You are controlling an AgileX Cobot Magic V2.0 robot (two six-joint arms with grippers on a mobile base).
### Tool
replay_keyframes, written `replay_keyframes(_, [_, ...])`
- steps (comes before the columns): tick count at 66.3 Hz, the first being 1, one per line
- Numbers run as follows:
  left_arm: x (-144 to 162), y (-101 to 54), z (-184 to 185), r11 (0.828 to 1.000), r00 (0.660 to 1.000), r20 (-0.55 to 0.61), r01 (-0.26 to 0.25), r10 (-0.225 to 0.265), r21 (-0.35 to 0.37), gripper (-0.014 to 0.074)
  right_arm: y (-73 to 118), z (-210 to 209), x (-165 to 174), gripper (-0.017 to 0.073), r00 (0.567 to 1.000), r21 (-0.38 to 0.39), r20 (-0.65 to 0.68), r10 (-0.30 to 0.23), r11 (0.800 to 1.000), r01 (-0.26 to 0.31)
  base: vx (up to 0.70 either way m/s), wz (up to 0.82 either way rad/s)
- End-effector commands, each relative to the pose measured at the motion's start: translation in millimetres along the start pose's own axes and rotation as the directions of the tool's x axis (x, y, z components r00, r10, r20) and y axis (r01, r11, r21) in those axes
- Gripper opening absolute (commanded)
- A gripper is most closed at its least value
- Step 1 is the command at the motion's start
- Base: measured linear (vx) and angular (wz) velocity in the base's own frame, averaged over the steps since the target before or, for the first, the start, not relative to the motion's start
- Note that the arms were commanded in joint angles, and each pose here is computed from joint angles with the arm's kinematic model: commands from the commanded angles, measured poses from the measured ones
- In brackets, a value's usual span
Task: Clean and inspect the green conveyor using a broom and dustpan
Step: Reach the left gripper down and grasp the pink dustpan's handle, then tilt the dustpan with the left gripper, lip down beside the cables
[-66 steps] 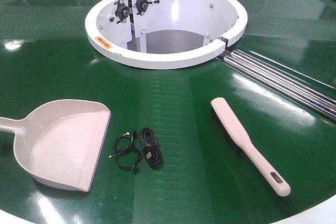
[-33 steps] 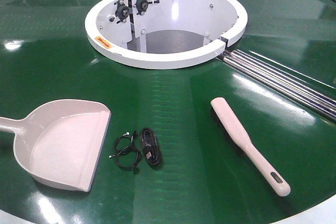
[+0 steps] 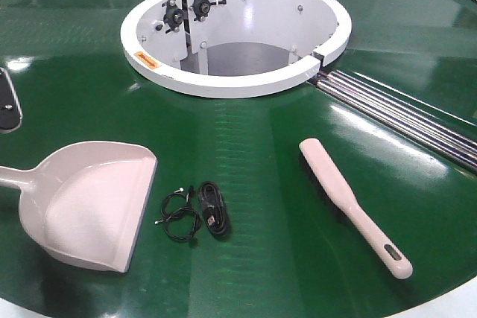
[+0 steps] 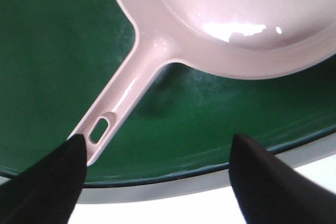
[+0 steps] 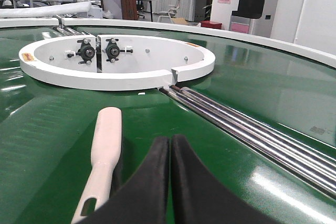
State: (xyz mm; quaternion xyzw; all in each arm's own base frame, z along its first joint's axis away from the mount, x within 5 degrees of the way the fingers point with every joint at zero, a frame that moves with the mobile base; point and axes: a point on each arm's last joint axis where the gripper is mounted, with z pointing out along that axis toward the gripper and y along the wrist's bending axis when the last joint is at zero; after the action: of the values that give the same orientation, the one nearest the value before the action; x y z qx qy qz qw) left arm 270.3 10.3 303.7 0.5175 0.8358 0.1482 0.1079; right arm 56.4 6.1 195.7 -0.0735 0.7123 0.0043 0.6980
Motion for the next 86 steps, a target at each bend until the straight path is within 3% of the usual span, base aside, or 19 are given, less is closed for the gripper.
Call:
replay_keyframes(1, [-5.3,12.7,-11.1,0.997,0.999,0.023,-0.048,0.050,-0.066,0.0523,-0.4,-1.0,-6.9,-0.0009,0.996,0.006,0.086,-0.020,1.000,0.020,0.00,0.00])
replay_keyframes(14, [-12.9,21.4,5.4,0.977,0.978,0.011,-0.209,0.210,-0.033,0.0523,-1.0,-1.0,-6.9,-0.0009,0.996,0.018,0.085,-0.021,1.000,0.020,0.00,0.00])
replay_keyframes(22, [-15.6,22.2,21.5,0.965,0.965,-0.005,-0.261,0.262,0.026,0.0523,-1.1,-1.0,-6.9,-0.0009,0.996,0.018,0.085,-0.021,1.000,0.020,0.00,0.00])
replay_keyframes(32, [-16.9,25.2,34.0,0.949,0.949,-0.027,-0.313,0.314,0.045,0.0523,-1.1,-1.0,-6.9,-0.0009,0.996,0.018,0.085,-0.021,1.000,0.020,0.00,0.00])
replay_keyframes(58, [-26.0,45.5,48.1,0.940,0.939,-0.050,-0.342,0.341,-0.003,0.0523,-1.0,-1.0,-6.8,-0.0009,0.996,0.018,0.084,-0.021,1.000,0.020,0.00,0.00])
replay_keyframes(69, [-29.6,47.0,60.9,0.939,0.938,-0.047,-0.340,0.342,0.043,0.0523,-1.0,-1.0,-6.8,-0.0009,0.996,0.018,0.084,-0.021,1.000,0.020,0.00,0.00])
replay_keyframes(80, [-29.5,43.8,70.4,0.907,0.909,-0.045,-0.409,0.415,0.106,0.0523,-1.0,-1.0,-6.8,-0.0009,0.996,0.018,0.084,-0.021,1.000,0.020,0.00,0.00])
replay_keyframes(86, [-29.8,43.9,75.3,0.900,0.903,-0.047,-0.420,0.428,0.119,0.0523,-1.0,-1.0,-6.8,-0.0009,0.996,0.018,0.084,-0.021,1.000,0.020,0.00,0.00])
